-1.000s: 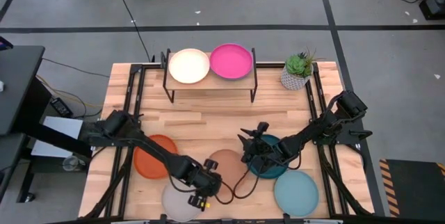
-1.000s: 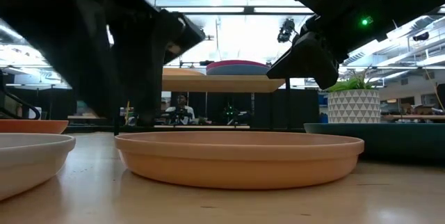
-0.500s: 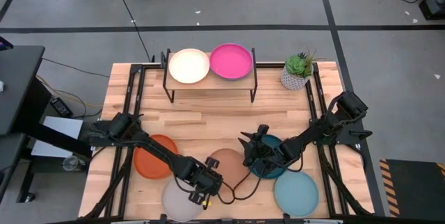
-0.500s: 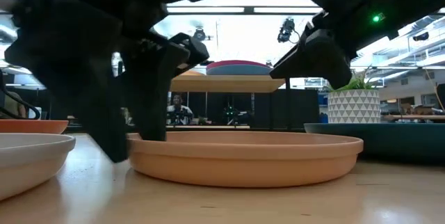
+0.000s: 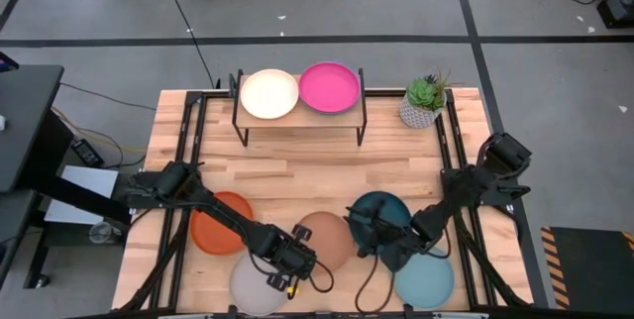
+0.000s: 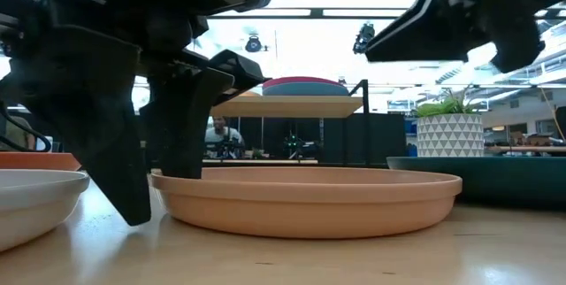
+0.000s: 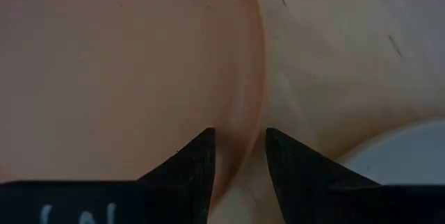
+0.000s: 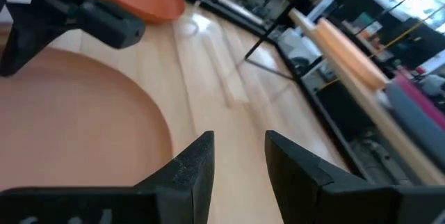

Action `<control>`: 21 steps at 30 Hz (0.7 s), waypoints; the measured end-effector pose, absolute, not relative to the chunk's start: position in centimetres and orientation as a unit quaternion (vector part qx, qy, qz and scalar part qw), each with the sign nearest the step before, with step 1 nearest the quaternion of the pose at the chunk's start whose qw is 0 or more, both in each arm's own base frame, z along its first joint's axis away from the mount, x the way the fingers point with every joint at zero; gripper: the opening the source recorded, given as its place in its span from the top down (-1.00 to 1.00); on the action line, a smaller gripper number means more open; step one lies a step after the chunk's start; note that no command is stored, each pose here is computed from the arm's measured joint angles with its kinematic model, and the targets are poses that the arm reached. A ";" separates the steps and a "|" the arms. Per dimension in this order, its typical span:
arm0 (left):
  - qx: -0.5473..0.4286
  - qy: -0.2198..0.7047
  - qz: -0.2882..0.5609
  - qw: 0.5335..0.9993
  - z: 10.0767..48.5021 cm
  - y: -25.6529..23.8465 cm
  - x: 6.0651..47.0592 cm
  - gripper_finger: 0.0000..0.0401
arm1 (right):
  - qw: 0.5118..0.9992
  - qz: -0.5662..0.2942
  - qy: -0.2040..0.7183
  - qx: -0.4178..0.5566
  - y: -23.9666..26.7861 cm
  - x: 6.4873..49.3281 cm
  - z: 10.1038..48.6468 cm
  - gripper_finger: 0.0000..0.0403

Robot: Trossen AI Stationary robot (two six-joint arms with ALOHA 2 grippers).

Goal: Place and stack plates onto a shelf
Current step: Stack the brown plate on top of the white plate on the shelf

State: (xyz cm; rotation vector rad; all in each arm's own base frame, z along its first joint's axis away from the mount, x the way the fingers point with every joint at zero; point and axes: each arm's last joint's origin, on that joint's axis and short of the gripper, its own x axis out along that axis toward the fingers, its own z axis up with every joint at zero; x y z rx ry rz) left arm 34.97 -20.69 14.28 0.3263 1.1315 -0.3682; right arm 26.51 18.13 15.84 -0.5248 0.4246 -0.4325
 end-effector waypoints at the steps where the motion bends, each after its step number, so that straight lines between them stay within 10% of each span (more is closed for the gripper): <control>1: 0.153 0.531 -0.173 0.816 14.3 -20.7 35.0 0.39 | 0.920 -0.214 0.203 -0.258 18.4 26.3 15.9 0.33; 9: 0.164 0.525 -0.192 0.813 14.6 -20.7 35.0 0.92 | 0.916 -0.228 0.191 -0.269 19.1 25.6 15.9 0.33; 21: 0.217 0.527 -0.103 0.815 27.3 -18.6 33.3 0.93 | 0.917 -0.234 0.192 -0.260 19.0 25.5 15.8 0.33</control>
